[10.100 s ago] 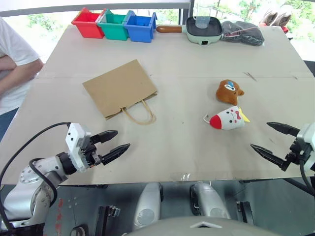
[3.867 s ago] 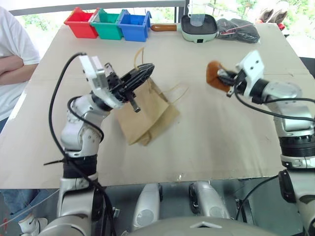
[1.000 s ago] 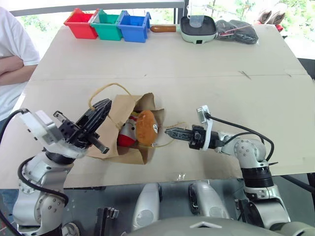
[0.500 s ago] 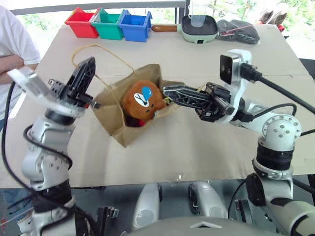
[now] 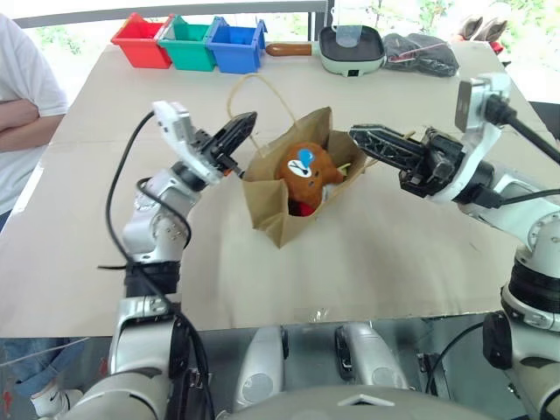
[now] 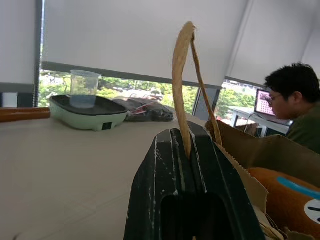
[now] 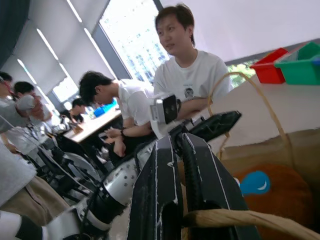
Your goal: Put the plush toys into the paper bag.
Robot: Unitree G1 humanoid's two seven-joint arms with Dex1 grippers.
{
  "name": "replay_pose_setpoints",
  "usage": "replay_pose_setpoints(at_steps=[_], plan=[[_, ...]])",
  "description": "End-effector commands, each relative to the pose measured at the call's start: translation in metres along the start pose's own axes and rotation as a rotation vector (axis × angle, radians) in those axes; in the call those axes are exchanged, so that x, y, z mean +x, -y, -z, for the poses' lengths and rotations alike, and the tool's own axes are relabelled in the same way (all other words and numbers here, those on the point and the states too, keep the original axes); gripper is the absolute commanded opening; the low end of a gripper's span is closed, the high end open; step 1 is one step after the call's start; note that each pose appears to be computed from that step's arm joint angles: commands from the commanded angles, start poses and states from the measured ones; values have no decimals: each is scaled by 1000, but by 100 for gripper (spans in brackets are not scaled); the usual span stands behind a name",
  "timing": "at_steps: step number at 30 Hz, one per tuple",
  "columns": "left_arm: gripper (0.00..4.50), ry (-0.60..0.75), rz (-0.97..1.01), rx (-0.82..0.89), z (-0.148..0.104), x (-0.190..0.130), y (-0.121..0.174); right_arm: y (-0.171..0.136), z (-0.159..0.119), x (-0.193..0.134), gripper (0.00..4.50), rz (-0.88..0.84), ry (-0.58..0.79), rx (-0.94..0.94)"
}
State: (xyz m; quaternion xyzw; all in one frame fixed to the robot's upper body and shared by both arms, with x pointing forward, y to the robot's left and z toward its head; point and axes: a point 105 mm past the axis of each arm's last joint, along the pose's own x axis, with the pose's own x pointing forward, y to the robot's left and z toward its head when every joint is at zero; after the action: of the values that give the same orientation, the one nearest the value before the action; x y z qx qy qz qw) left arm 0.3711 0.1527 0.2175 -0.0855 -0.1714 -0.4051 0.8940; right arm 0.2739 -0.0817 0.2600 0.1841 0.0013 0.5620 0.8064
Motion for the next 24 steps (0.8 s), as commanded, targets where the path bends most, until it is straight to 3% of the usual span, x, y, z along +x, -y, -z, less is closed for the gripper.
replay_pose_setpoints(at_steps=[1,5,12,16,19,24], plan=[[0,12,55,55,-7,6,3,-4,-11,2,5,-6,5,-77],[0,100,14,66,-34,5,-11,-11,-28,4,5,-49,52,-98],[0,187,-226,-3,-48,-24,-51,-12,-77,-19,5,-82,240,-87],[0,258,-265,-4,-65,-31,-48,-17,-89,-23,5,-92,275,-97],[0,239,-293,19,-70,-38,-52,-18,-95,-22,5,-108,300,-78],[0,233,-466,-23,-71,-63,-82,-8,-102,-35,5,-79,357,-36]])
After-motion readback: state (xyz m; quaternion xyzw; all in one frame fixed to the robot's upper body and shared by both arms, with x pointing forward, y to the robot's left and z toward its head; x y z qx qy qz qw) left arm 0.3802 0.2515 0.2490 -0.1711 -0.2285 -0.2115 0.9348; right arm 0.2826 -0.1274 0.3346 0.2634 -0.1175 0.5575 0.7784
